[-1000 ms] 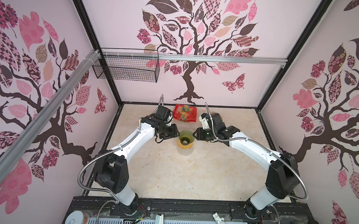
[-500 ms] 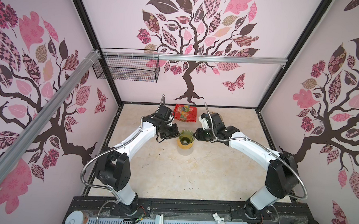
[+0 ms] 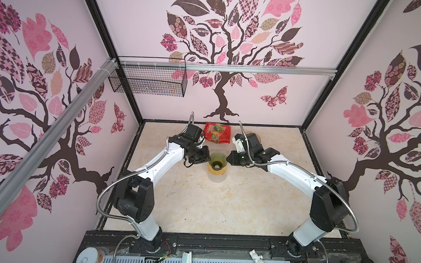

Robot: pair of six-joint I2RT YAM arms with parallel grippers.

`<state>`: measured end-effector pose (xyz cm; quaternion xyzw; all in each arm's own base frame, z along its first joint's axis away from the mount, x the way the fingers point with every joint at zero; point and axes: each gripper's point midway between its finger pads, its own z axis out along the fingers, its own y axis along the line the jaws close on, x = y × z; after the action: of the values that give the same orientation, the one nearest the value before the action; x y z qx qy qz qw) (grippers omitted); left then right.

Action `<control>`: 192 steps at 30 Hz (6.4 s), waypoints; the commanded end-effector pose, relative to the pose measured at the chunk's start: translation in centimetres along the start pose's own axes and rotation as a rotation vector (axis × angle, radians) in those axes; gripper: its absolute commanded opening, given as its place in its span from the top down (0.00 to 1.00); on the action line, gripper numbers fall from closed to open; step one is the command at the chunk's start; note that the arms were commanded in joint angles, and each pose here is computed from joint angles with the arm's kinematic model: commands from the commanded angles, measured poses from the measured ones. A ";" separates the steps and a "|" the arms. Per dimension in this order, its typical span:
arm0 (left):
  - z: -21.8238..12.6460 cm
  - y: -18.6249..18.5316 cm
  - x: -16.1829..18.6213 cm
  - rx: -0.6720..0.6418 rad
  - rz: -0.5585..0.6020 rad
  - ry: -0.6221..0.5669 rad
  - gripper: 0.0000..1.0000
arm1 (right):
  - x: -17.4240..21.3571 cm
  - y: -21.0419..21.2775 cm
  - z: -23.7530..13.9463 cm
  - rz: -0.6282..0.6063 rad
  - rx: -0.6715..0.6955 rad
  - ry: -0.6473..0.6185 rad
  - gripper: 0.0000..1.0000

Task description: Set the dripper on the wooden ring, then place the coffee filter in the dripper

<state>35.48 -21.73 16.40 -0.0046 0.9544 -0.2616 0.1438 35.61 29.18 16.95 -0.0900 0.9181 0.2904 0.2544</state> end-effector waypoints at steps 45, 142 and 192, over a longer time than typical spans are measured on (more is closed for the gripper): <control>1.3 -1.4 -0.4 0.034 -0.037 0.120 1.00 | 0.1 0.5 2.6 -0.022 0.064 0.173 1.00; -3.5 -4.7 -3.3 0.005 0.067 -0.108 0.49 | -2.7 -4.4 -1.9 0.111 0.097 -0.010 0.85; 0.7 15.5 -11.9 -0.505 -0.344 -0.256 0.48 | 1.2 1.8 -14.8 -0.025 -0.334 -0.509 0.00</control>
<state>46.60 -8.34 10.12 -0.2268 0.9551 -0.0454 0.1852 28.05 21.69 24.88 -0.0538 0.7964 0.4240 0.4278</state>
